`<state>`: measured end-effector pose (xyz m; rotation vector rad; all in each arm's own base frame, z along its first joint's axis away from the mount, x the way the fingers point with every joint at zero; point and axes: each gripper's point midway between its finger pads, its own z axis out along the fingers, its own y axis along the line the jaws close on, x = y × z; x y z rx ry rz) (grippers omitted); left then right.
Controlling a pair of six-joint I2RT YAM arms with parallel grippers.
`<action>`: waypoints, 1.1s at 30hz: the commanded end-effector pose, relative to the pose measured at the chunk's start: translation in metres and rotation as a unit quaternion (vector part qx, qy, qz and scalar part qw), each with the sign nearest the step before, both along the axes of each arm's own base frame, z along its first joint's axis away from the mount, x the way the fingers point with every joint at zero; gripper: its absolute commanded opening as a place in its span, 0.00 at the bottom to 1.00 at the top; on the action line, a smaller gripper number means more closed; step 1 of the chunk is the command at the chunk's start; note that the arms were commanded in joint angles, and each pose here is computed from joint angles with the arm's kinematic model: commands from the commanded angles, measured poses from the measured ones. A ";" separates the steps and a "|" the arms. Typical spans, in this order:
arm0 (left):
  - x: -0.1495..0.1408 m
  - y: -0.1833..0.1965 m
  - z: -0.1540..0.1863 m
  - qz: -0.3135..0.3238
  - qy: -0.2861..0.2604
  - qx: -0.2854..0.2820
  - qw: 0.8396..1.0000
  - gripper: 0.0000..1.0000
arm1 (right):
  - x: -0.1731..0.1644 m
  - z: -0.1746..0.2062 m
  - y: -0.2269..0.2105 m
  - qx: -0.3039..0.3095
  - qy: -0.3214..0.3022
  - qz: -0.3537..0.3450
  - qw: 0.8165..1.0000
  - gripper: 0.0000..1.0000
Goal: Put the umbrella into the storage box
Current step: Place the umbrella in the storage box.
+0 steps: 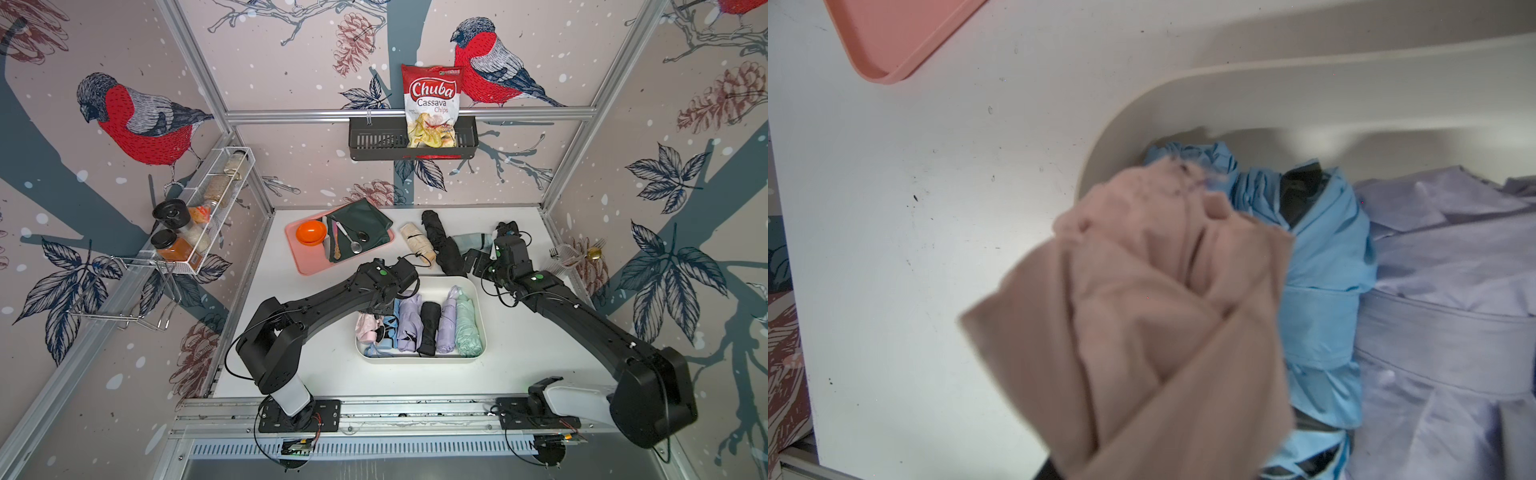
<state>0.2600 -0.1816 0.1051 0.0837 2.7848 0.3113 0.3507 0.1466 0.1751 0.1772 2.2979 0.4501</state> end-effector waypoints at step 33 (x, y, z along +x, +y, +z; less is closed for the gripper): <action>0.001 -0.028 0.018 -0.024 -0.006 -0.120 0.992 0.53 | 0.000 0.018 0.019 -0.006 -0.024 0.022 0.999 1.00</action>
